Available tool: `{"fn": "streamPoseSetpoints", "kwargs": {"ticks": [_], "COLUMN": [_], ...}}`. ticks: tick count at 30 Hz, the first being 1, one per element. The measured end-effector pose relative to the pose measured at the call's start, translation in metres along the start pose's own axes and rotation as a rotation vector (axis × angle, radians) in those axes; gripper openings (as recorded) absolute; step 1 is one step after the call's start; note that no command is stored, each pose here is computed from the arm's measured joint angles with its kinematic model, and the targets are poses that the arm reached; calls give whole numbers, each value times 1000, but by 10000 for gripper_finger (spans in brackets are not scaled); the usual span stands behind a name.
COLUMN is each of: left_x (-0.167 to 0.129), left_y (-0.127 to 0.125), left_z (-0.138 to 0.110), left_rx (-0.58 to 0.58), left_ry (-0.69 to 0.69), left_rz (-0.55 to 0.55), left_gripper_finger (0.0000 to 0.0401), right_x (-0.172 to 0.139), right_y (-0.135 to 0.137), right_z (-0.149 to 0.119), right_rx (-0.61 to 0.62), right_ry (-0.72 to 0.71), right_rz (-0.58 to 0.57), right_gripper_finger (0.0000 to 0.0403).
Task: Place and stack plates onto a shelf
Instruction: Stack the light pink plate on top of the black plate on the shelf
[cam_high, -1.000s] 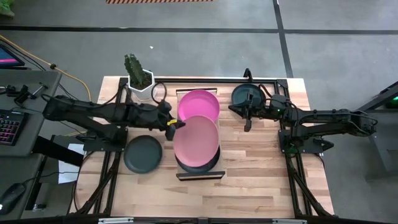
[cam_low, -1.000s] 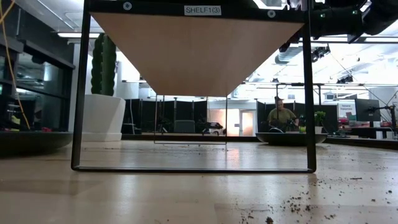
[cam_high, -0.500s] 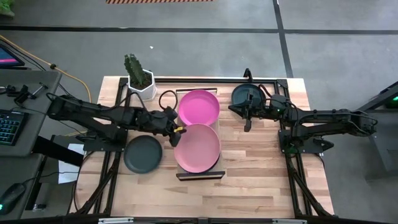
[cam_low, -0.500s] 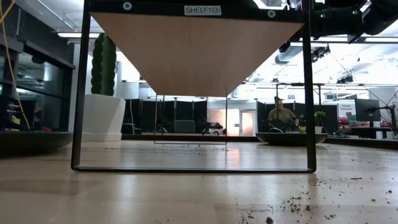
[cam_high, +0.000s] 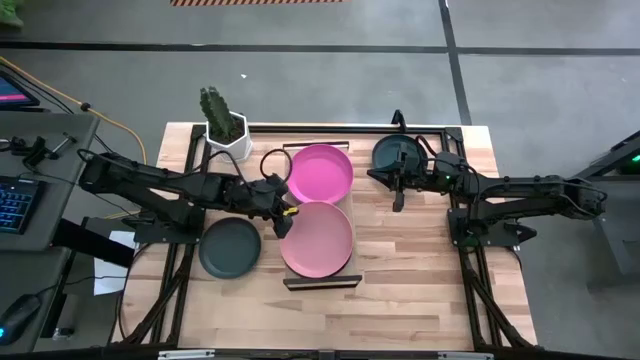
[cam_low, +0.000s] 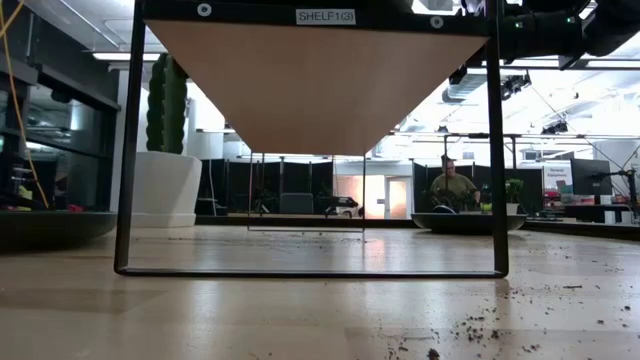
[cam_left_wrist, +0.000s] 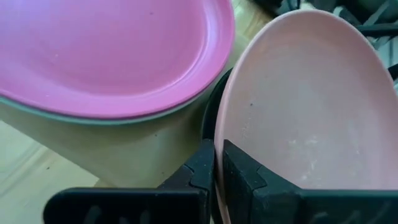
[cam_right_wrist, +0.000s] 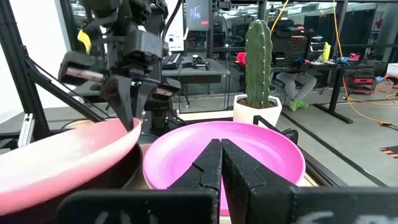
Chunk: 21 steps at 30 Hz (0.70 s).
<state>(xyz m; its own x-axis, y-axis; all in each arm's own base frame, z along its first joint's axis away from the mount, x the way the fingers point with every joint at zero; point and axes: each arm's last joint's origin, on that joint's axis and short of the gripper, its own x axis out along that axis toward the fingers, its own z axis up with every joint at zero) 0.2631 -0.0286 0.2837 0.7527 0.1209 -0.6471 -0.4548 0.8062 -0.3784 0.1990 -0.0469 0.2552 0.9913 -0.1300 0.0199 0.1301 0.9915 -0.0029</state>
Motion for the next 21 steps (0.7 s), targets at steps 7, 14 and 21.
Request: {"fn": "streamPoseSetpoints", "kwargs": {"ticks": [7,14,21], "left_x": [6,3,3], "left_y": [0,0,-1], "left_z": [-2,0,1], "left_rx": [54,90,117], "left_ry": [11,-11,-16], "left_rz": [10,13,10], "left_gripper_finger": [18,41,86], "right_x": [0,0,0], "right_y": [0,0,0], "right_z": [0,0,0], "right_rx": [0,0,0], "right_ry": [0,0,0], "right_rz": [0,0,0], "right_gripper_finger": [0,0,0]}}
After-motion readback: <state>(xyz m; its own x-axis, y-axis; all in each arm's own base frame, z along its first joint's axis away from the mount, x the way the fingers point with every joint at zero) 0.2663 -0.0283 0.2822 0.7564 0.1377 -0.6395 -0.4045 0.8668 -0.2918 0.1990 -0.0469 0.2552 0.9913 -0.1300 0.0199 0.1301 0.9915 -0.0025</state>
